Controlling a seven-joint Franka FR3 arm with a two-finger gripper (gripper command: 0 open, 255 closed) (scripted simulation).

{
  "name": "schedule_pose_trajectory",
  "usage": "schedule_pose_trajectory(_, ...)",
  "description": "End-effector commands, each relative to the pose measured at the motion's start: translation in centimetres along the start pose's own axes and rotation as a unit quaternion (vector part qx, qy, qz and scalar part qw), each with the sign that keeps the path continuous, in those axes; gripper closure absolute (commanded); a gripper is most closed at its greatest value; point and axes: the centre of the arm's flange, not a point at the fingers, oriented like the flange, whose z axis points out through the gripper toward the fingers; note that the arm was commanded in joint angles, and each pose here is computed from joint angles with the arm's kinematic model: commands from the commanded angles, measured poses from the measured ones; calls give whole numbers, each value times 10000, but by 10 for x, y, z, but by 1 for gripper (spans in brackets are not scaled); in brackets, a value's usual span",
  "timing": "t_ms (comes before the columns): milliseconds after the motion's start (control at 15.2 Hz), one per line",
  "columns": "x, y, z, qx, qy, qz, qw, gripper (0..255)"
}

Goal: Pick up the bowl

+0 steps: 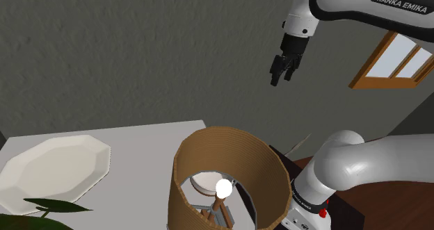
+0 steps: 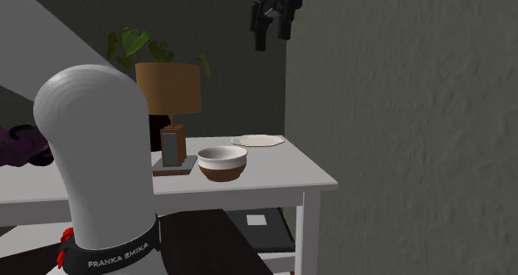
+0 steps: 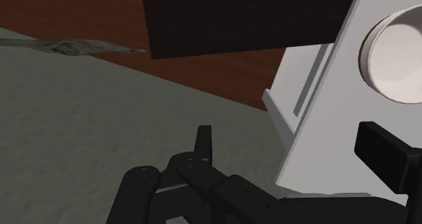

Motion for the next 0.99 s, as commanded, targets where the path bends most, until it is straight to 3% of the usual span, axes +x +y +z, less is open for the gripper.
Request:
schedule_pose_trajectory(0,0,0,0,0,0,0,10000,0)
schedule_pose_trajectory(924,-5,-94,149,564,110,-119,9983,0)
